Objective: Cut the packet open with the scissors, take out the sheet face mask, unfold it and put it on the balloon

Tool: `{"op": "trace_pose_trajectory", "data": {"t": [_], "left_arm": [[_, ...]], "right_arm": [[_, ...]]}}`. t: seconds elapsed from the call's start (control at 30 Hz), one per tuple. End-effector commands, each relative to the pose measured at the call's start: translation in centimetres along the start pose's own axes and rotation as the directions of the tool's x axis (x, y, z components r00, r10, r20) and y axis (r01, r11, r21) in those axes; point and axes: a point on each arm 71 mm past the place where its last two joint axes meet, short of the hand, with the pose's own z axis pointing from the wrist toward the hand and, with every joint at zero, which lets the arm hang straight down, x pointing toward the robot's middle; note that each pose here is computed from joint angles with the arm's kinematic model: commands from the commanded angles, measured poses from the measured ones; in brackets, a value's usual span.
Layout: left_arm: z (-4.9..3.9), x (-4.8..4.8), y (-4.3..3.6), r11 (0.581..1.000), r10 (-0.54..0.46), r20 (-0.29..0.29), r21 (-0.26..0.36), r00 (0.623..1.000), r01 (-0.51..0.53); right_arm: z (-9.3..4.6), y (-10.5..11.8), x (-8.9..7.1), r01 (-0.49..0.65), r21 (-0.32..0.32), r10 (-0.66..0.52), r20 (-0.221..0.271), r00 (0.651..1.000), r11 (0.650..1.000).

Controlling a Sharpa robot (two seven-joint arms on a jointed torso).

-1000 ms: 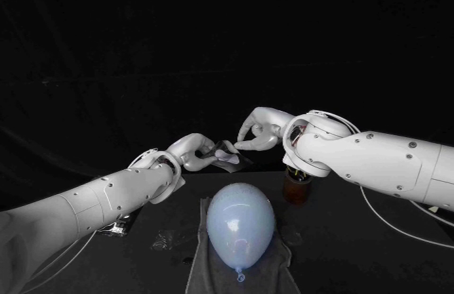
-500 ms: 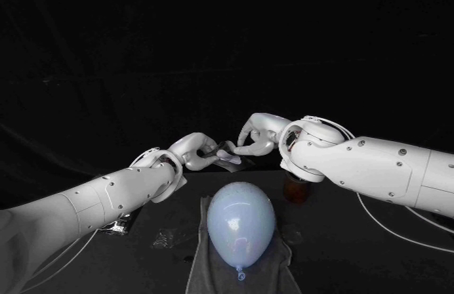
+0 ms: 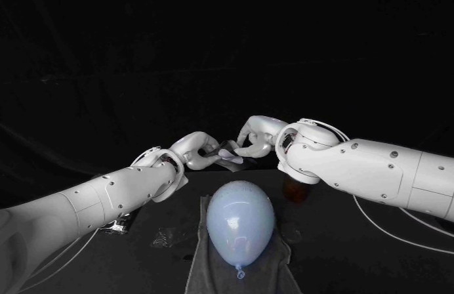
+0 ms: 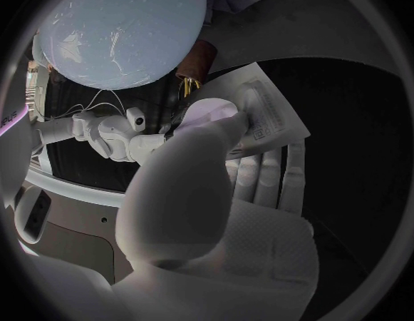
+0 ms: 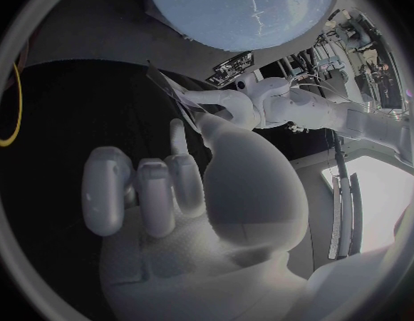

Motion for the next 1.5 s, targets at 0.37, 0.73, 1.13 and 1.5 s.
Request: {"op": "trace_pose_trajectory", "data": {"t": [0.37,0.73,1.13,1.5], "left_arm": [[0.21,-0.14,-0.92,0.999,-0.018,0.028,0.03,0.999,0.017],[0.09,-0.67,-0.96,0.998,-0.06,0.09,0.03,0.994,0.057],[0.21,-0.84,-1.39,0.995,-0.091,0.118,0.038,0.989,0.087],[0.48,-0.42,-1.99,0.992,-0.12,0.087,0.054,0.989,0.116]], "right_arm": [[0.0,-0.4,1.0,0.024,0.016,-0.024,-0.052,0.998,1.0],[-0.8,-2.1,1.5,0.022,0.052,-0.018,-0.079,0.997,0.998],[-1.6,-3.1,2.0,-0.071,0.053,0.074,-0.077,0.994,0.996],[-1.8,-3.1,1.6,-0.235,0.009,0.235,0.016,0.972,0.972]]}}
